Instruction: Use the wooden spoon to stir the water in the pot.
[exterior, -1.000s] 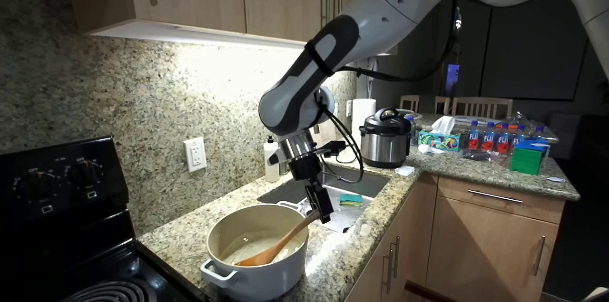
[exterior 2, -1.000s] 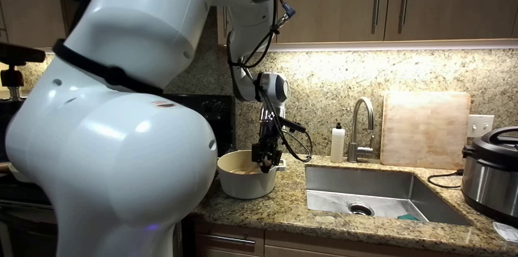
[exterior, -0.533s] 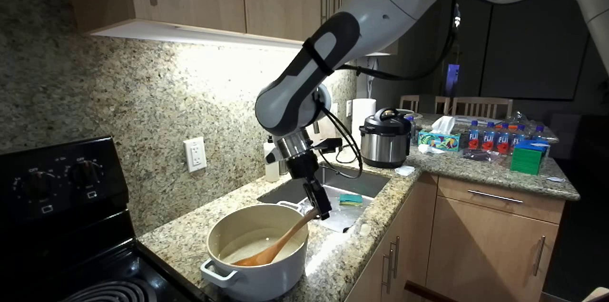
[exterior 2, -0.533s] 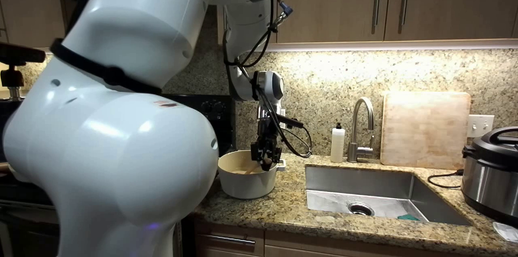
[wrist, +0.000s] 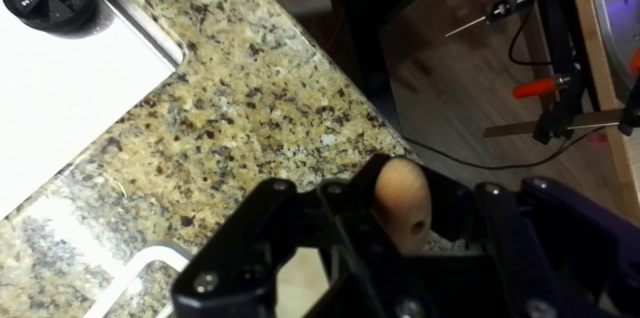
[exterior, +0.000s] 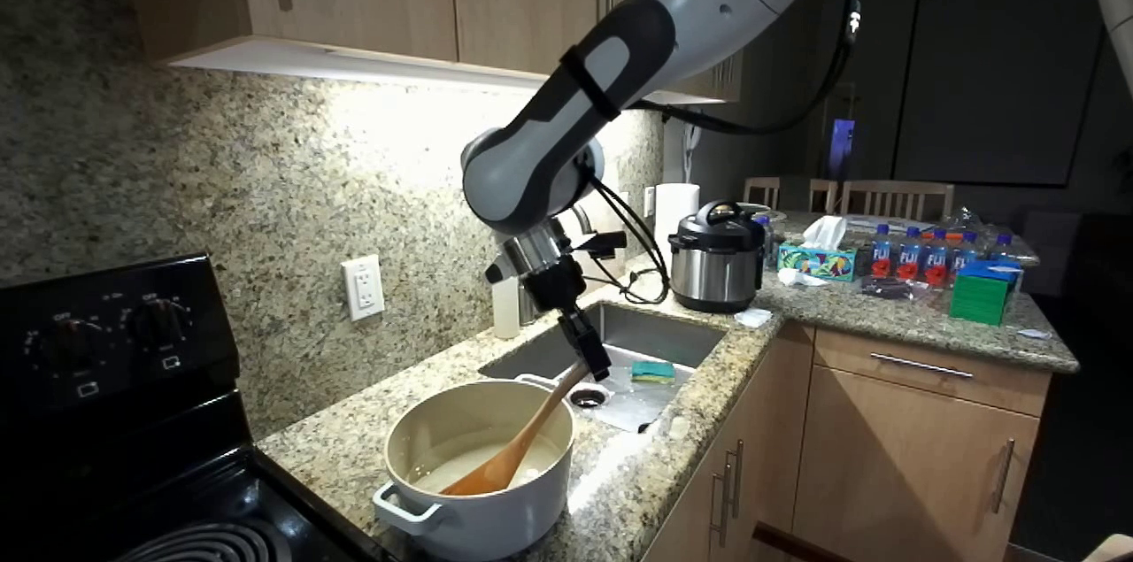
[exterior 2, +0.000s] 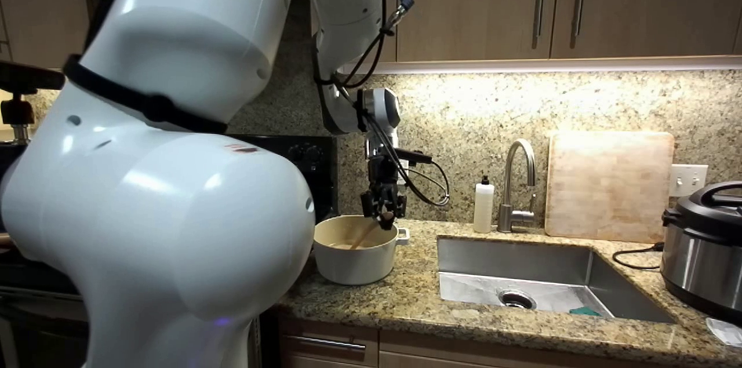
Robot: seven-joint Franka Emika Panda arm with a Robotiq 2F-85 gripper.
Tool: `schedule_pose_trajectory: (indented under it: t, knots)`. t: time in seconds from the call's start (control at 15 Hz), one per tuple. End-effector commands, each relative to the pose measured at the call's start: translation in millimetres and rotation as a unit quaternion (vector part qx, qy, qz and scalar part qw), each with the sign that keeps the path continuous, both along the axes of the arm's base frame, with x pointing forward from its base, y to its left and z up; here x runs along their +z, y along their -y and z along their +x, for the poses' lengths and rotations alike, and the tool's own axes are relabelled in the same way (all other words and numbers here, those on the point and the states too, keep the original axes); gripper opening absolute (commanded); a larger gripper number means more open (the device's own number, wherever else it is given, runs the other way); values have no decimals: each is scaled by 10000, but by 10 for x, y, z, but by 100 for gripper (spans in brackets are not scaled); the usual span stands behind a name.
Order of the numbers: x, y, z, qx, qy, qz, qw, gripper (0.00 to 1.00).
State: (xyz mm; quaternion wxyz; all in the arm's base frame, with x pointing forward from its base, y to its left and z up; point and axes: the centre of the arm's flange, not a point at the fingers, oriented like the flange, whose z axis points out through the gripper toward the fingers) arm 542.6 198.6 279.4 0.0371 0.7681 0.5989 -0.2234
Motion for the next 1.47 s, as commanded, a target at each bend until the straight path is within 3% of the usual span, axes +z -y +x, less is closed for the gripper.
schedule_pose_trajectory:
  t: [0.0,0.2,0.47,0.73,1.0,1.4]
  knots:
    - [121,-217,65,-63,17,-716,9974,4]
    - [90,-397,161,-86,-37,-1085,9940,4]
    - [-40,-592,276,79,-252,-1183,9926,4]
    - [-110,-746,279,297,-283,-1062,9935,4]
    - [-137,-823,22,882,-290,-979,9909,4]
    - [-322,-519,-261,1021,-253,-486,9933,5]
